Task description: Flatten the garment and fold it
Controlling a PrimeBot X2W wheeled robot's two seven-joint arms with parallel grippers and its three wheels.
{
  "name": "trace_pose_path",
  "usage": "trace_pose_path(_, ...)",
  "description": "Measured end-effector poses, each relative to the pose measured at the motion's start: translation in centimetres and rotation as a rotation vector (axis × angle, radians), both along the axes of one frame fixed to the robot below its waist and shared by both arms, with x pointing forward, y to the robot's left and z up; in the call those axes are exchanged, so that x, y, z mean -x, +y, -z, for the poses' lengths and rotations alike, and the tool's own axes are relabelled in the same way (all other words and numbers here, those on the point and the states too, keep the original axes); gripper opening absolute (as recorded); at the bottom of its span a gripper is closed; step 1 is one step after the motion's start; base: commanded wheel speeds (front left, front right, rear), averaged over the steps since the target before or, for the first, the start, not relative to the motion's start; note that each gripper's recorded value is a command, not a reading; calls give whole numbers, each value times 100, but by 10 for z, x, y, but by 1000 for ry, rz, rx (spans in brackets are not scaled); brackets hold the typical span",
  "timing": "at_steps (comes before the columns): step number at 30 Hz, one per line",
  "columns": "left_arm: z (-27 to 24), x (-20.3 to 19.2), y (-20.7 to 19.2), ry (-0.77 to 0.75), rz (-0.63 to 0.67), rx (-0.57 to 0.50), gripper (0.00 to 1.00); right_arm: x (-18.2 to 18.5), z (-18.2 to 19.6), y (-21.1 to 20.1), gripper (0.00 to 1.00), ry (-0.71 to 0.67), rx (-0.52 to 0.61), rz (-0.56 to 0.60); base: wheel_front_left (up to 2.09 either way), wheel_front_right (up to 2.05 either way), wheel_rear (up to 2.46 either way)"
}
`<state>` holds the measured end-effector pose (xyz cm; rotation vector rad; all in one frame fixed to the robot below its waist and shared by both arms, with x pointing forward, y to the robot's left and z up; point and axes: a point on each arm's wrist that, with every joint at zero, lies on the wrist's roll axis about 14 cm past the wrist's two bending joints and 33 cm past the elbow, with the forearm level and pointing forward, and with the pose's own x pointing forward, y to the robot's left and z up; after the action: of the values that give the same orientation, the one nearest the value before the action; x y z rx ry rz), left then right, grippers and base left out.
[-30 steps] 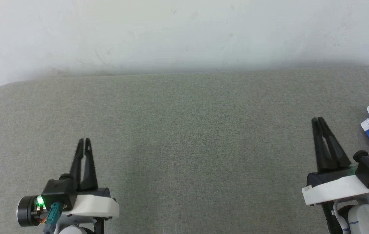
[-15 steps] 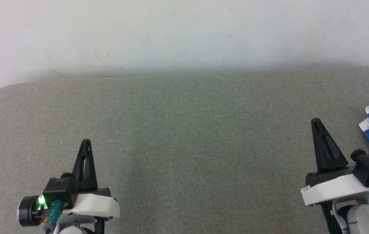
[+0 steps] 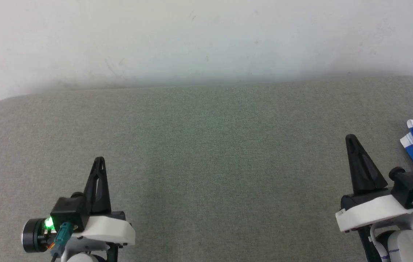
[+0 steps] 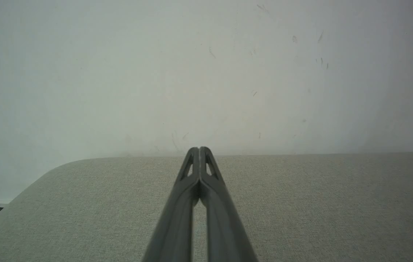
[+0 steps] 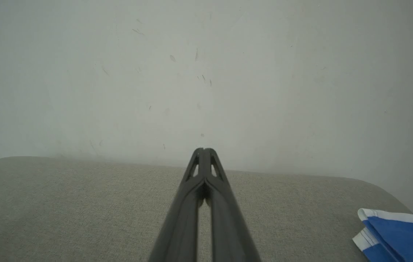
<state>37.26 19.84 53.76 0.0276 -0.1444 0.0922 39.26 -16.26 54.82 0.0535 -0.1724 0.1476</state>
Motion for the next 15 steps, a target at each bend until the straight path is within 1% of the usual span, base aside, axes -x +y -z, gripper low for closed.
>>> trace_pose_path(15,2,0,-3,25,14,3,0,3,4,0,0,29,17,2,0,0,0)
